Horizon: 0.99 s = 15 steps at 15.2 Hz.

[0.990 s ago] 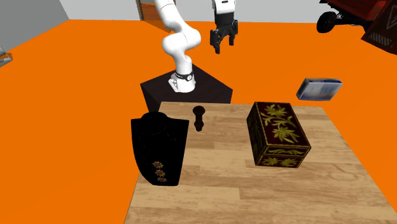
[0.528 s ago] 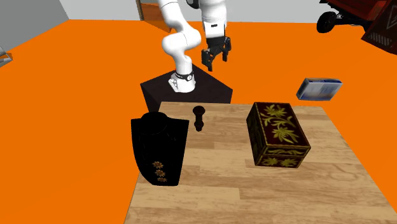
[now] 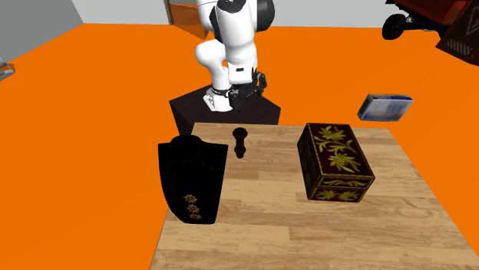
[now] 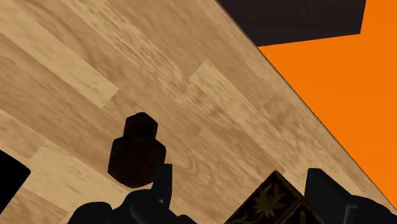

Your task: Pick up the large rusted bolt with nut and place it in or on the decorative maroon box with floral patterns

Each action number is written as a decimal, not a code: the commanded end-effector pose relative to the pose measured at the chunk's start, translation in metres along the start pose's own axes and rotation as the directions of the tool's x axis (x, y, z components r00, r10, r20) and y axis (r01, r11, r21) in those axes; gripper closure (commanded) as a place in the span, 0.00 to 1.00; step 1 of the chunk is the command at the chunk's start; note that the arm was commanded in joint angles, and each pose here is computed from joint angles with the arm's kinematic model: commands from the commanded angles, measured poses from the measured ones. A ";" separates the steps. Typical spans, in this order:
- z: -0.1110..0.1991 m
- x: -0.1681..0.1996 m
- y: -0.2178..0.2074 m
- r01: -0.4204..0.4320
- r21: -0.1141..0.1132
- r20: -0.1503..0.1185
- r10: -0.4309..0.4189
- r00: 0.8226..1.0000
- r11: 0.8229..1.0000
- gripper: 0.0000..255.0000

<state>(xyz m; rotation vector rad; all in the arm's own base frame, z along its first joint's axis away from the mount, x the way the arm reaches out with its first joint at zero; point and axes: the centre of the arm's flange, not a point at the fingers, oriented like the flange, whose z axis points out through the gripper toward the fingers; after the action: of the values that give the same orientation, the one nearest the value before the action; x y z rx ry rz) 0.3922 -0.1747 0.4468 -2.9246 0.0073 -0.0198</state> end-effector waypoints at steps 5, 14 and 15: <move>0.039 0.023 0.073 -0.030 0.041 0.025 0.029 0.999 0.999 0.00; 0.089 0.028 0.093 -0.039 0.054 0.033 0.037 0.999 0.998 0.00; 0.092 0.028 0.093 -0.039 0.054 0.033 0.037 0.999 0.998 0.00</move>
<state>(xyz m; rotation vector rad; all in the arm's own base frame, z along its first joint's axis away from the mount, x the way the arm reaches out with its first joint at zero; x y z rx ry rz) 0.4211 -0.2470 0.3416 -2.8685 0.0567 0.0326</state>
